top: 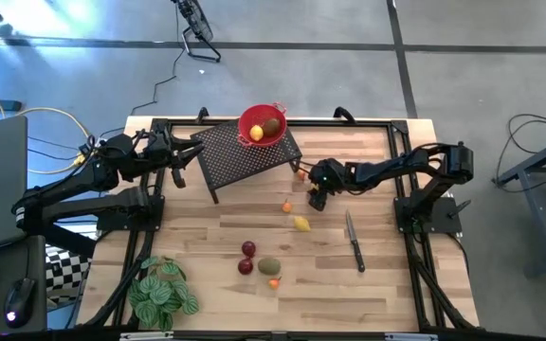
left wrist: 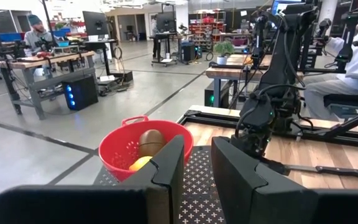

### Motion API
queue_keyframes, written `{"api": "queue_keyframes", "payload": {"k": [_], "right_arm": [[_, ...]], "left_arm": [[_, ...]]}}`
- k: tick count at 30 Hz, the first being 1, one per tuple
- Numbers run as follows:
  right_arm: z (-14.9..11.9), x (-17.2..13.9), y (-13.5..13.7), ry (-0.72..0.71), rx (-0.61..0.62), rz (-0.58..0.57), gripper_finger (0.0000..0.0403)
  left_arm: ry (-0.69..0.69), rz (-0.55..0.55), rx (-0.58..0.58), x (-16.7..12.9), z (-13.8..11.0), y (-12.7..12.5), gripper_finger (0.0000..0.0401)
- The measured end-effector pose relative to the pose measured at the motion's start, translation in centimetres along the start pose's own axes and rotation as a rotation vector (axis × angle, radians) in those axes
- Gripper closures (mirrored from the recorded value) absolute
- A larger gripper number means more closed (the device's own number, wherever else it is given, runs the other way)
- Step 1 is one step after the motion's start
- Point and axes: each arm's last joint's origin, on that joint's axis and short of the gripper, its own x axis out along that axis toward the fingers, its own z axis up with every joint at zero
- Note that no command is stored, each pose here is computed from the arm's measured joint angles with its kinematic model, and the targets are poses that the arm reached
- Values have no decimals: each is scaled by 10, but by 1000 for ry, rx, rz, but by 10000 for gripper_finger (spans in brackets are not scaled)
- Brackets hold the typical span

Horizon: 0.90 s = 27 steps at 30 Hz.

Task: Pick & Place Fruit
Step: Put the top lemon into the red strainer bowl on the shelf

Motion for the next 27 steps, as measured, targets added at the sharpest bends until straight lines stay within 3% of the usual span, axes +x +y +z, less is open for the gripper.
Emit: {"api": "queue_keyframes", "payload": {"k": [4,12,18,22,27], "right_arm": [[6,-6,2,-51,2,20,187],[24,-38,3,-191,-4,71,266],[25,-48,1,-195,-32,56,303],[20,-46,1,-136,-74,77,290],[15,-45,6,-91,-44,82,232]], "left_arm": [[-1,0,0,0,0,0,324],[-2,0,0,0,0,0,324],[-2,0,0,0,0,0,324],[-1,0,0,0,0,0,324],[-2,0,0,0,0,0,324]]}}
